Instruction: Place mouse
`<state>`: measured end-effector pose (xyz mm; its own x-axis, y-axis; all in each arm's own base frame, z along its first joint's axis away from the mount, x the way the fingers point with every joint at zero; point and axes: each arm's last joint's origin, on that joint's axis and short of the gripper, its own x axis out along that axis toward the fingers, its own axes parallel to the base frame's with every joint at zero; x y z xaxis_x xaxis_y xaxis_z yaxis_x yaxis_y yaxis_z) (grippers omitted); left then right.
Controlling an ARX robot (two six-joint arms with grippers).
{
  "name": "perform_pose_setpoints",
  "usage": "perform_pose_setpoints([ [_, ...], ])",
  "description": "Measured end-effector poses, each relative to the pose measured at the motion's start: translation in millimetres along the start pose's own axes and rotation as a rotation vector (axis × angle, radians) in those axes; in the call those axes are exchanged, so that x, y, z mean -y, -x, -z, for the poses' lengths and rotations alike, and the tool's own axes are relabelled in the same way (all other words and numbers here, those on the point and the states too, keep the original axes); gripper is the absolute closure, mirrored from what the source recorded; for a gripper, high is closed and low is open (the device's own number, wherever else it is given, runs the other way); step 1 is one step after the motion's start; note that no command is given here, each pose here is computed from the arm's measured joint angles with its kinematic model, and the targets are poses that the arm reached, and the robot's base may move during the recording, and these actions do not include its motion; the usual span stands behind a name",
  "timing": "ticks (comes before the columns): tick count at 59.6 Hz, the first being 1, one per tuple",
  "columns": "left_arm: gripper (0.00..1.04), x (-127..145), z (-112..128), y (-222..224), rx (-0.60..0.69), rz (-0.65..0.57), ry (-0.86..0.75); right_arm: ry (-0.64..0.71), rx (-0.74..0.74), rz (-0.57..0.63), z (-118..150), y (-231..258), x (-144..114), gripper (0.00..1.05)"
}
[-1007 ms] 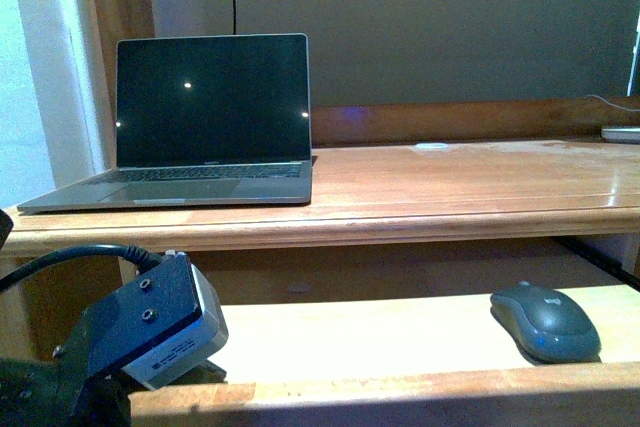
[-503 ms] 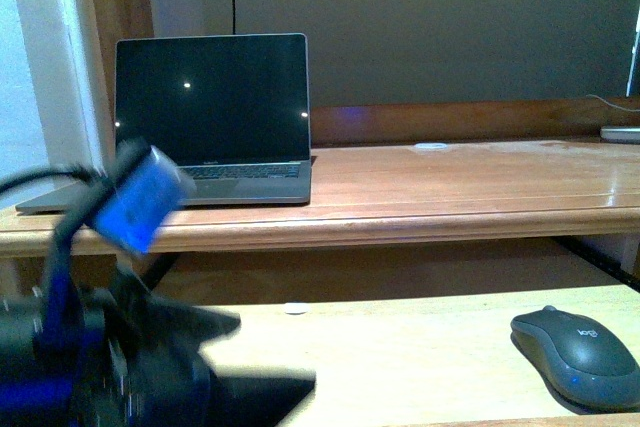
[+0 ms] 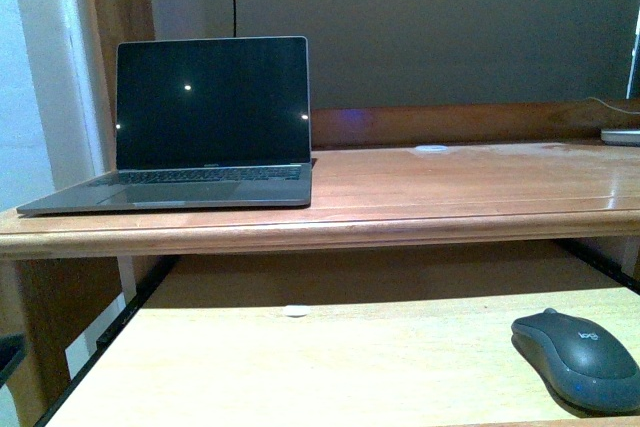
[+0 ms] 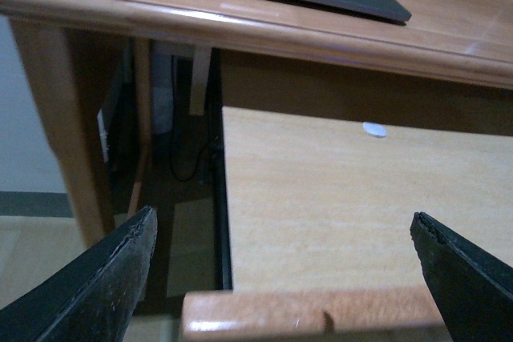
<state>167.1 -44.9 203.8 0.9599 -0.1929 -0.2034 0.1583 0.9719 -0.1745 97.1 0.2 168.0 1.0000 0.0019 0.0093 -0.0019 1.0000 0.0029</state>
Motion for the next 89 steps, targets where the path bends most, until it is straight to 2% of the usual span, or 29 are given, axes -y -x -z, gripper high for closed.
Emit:
perform_pose_setpoints([
  [5,0.08,-4,8,27,0.009,-0.042,-0.029,0.000,0.000,0.000,0,0,0,0.07],
  [6,0.11,-5,9,33,0.046,-0.070,-0.046,0.000,0.000,0.000,0,0,0,0.07],
  [9,0.25,-9,18,54,0.135,-0.150,-0.103,0.000,0.000,0.000,0,0,0,0.07],
  [15,0.43,-16,22,68,0.209,-0.161,-0.124,0.000,0.000,0.000,0,0,0,0.07],
  [25,0.69,-23,27,70,0.226,-0.162,-0.140,0.000,0.000,0.000,0,0,0,0.07],
  [29,0.85,-29,30,70,0.219,-0.136,-0.147,0.000,0.000,0.000,0,0,0,0.07],
  [32,0.98,-35,31,70,0.221,-0.175,-0.144,0.000,0.000,0.000,0,0,0,0.07],
  [34,1.02,-36,33,70,0.222,-0.178,-0.145,-0.023,-0.011,-0.086,0,-2,0,0.07],
  [39,1.02,-36,34,70,0.220,-0.170,-0.147,-0.039,-0.014,-0.249,-2,-9,-6,0.07],
  [42,1.02,-36,35,70,0.221,-0.171,-0.147,-0.040,-0.020,-0.286,-2,-16,-11,0.07],
  [58,1.02,-39,47,68,0.221,-0.173,-0.147,-0.021,-0.003,-0.312,-22,-55,-47,0.07],
  [65,1.02,-39,47,68,0.222,-0.173,-0.147,0.037,-0.048,-0.303,-17,-75,-68,0.07],
  [77,1.02,-39,47,68,0.222,-0.173,-0.147,0.131,-0.104,-0.277,-11,-95,-90,0.07],
  [89,0.67,-39,46,68,0.223,-0.172,-0.147,0.195,-0.180,-0.219,-10,-122,-102,0.07],
])
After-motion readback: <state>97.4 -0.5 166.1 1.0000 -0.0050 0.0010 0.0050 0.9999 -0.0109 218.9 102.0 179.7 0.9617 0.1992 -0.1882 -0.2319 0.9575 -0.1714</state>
